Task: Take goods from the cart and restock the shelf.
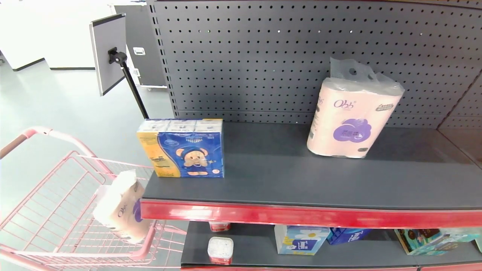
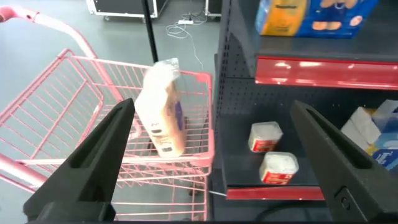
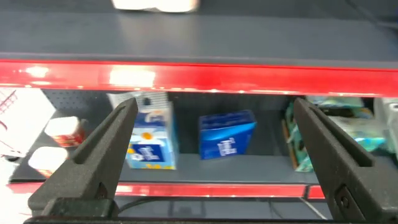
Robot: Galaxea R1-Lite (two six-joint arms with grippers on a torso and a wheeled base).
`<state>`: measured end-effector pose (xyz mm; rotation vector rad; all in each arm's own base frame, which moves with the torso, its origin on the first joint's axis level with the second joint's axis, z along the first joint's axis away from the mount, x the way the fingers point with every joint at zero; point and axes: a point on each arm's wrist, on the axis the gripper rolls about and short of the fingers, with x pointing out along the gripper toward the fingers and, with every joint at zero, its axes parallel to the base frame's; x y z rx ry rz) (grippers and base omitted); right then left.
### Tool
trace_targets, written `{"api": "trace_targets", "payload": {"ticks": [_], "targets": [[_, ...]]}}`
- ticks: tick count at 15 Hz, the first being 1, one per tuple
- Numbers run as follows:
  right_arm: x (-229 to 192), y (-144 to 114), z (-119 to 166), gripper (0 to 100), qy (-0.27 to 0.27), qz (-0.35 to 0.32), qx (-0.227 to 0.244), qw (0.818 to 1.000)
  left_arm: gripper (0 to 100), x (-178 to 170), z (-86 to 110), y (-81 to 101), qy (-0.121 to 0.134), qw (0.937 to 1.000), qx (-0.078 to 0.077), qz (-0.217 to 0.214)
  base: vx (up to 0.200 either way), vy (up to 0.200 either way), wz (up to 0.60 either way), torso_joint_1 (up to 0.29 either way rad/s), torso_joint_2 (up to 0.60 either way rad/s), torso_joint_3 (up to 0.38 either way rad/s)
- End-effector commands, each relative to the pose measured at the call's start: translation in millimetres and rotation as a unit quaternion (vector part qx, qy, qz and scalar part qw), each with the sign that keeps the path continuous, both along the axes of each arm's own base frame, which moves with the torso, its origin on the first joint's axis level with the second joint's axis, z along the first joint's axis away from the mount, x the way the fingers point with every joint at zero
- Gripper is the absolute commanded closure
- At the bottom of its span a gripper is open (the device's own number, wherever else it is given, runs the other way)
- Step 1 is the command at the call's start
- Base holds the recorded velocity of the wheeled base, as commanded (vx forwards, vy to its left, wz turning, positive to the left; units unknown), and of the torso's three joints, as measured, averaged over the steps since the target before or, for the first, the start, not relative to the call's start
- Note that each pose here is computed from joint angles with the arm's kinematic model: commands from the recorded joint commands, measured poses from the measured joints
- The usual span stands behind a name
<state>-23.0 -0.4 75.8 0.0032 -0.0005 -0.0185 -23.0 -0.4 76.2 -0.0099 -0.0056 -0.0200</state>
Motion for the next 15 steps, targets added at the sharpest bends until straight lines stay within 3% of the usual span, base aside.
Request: {"api": "trace_targets", "payload": {"ticks": [1,15], "targets": [[0.0,0.0,0.0,0,0.0,0.0,0.0,1.0,0,0.1,0.0,0.0,0.001,1.0,0.0,0.0,0.0,0.2,0.0,0.002,0.01,0.002],[0.0,0.0,0.0,0,0.0,-0.001,0.001,1.0,0,0.1,0.0,0.0,0.001,1.0,0.0,0.0,0.0,0.2,0.0,0.003,0.0,0.002]]}}
